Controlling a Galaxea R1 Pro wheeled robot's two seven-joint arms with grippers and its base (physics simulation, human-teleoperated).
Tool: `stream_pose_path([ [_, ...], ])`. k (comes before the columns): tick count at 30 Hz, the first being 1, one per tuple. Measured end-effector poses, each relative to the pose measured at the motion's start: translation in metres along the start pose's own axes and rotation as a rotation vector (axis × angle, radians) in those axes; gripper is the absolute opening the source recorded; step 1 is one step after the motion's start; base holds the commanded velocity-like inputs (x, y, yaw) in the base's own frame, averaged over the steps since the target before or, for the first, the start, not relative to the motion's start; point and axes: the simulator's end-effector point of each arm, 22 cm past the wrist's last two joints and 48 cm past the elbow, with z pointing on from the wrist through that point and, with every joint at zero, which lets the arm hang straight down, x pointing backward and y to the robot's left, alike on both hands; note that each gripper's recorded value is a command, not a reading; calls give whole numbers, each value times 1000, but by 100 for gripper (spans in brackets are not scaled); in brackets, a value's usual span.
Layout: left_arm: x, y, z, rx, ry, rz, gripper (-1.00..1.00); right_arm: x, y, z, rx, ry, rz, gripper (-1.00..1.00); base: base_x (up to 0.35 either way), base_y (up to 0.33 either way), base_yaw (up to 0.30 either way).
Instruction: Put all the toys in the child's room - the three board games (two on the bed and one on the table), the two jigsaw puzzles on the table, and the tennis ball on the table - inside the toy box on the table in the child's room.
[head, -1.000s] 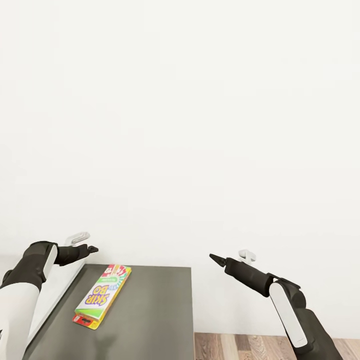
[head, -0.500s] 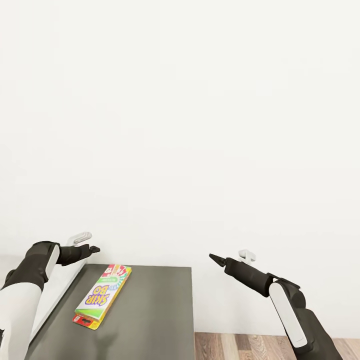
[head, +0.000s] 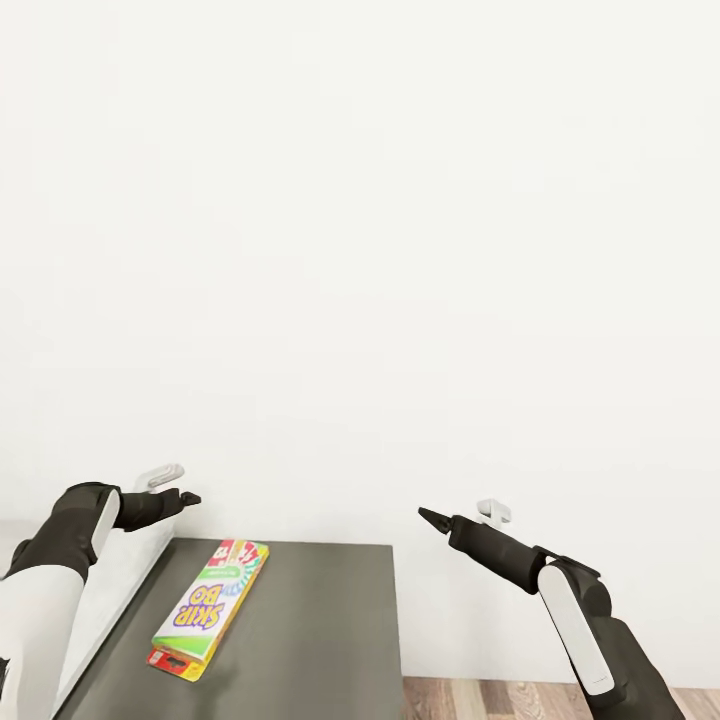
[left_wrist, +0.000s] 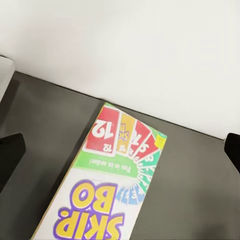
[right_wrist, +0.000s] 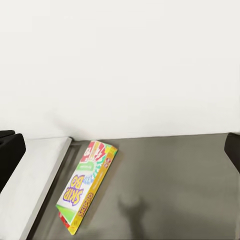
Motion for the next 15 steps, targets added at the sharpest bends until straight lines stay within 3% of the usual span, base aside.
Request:
stream_pose_path([
  [5,1,1,2,-15,2,1,100,1,-1,0,1,2,1,100,119,2,0],
  [15,6,7,7,-37,13,-1,100,5,-4,3,4,10,7,100,13,0,0],
])
